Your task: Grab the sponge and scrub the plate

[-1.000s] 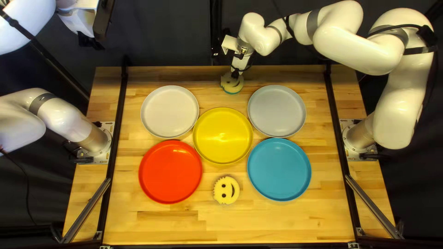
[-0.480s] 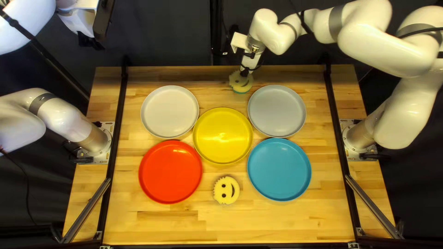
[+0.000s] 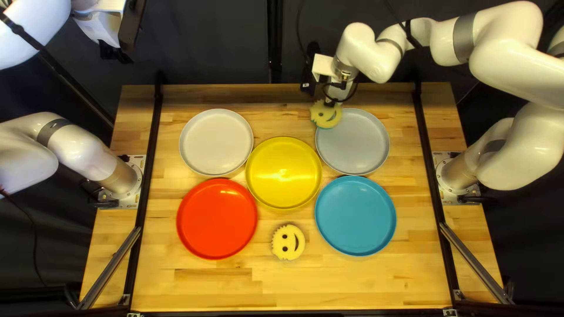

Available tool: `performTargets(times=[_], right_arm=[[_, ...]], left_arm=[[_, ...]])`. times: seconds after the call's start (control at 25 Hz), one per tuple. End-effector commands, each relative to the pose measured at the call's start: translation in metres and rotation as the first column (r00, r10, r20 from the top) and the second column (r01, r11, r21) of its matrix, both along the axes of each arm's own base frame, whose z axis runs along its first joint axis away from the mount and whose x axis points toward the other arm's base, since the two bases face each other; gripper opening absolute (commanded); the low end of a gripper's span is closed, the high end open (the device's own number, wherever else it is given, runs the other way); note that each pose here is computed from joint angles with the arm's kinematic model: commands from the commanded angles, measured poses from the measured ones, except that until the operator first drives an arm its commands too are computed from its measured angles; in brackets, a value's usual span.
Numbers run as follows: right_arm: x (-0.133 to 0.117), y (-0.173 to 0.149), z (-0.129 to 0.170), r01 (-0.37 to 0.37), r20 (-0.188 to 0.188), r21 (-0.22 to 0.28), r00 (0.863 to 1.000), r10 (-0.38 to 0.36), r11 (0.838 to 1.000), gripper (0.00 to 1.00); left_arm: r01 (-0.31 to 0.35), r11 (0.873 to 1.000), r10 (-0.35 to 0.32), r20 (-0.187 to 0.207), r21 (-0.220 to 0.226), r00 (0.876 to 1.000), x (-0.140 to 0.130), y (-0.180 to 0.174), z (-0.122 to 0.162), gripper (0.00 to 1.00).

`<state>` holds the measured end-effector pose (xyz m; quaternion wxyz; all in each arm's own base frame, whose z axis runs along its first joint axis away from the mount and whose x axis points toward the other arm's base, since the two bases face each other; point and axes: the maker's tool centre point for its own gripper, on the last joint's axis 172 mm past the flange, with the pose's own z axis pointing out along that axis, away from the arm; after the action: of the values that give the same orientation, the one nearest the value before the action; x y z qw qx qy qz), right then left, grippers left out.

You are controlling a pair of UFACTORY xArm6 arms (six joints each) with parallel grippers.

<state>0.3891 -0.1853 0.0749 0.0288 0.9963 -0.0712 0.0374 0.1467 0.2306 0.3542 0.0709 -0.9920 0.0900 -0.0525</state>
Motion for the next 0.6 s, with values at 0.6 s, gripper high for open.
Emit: performTargets(times=[0.6], right_arm=[[-0.032, 0.049, -0.018, -0.031, -0.028, -0.071, 0.999, 0.029, 0.997, 0.00]], left_arm=[[0.000, 1.000, 0.000, 0.000, 0.000, 1.000, 0.000, 0.000, 0.000, 1.00]])
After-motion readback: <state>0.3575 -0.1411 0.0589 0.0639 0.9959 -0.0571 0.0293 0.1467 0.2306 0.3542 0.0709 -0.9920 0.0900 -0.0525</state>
